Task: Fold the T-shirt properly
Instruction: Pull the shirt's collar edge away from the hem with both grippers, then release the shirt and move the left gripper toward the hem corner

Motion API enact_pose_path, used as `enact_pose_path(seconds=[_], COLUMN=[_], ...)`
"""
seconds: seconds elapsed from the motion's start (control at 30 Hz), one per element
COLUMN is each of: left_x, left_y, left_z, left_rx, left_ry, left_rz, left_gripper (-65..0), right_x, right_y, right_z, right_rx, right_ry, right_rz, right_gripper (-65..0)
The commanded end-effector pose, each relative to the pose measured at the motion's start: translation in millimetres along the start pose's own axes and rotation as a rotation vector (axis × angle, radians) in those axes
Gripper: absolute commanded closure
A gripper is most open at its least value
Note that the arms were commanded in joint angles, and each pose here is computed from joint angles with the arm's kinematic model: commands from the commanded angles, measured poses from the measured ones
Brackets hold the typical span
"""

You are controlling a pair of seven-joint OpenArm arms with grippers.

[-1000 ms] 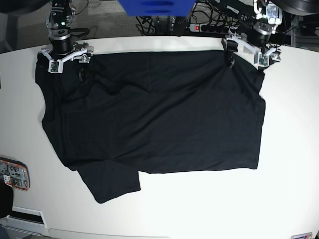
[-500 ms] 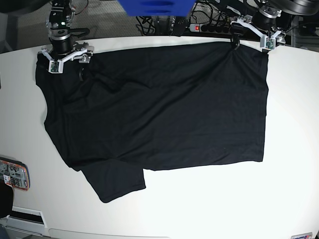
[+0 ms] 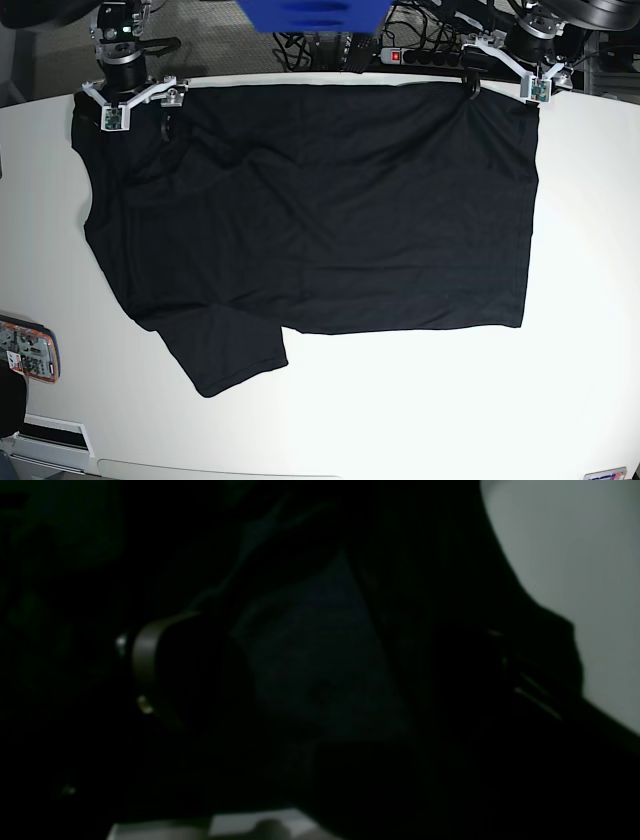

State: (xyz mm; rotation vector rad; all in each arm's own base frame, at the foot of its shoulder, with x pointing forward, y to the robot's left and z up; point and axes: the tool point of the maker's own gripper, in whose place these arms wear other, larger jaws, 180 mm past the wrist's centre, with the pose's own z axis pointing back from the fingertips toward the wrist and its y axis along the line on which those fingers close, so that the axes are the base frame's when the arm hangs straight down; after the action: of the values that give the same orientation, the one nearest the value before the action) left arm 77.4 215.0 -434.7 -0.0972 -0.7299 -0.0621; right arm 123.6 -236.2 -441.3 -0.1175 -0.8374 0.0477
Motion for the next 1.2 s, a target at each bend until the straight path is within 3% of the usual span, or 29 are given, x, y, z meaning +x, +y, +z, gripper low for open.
enact_pose_path(seconds=[0.0, 0.23, 0.6, 0.7, 0.87, 1.07, 1.17], left_x=[-26, -20, 35, 54, 58, 104, 122], left_y=[-1, 3, -7, -16, -20, -27, -28], left_z=[7, 8, 0, 3, 4, 2, 0], left_rx=[-0.005, -0.008, -0.024, -0.034, -0.039, -0.045, -0.043], left_ry=[0.112, 0.105, -0.037, -0.087, -0.051, -0.167, -0.216], left_rz=[-0.005, -0.032, -0.069, -0.076, -0.091, -0.129, -0.147], left_gripper=[-65.0, -65.0, -65.0, -65.0, -65.0, -65.0, -65.0], right_x=[-64, -64, -61, -41, -15, 9, 19], right_y=[0, 3, 6, 6, 12, 14, 12], right_z=[18, 17, 16, 14, 14, 15, 19], right_rx=[0.001, 0.004, 0.005, 0.001, -0.002, -0.003, -0.012], right_ry=[0.281, 0.28, 0.271, 0.22, 0.153, 0.097, 0.121], right_rz=[0.09, 0.082, 0.071, 0.077, 0.065, 0.082, 0.096], right_gripper=[-65.0, -65.0, -65.0, -65.0, -65.0, -65.0, -65.0])
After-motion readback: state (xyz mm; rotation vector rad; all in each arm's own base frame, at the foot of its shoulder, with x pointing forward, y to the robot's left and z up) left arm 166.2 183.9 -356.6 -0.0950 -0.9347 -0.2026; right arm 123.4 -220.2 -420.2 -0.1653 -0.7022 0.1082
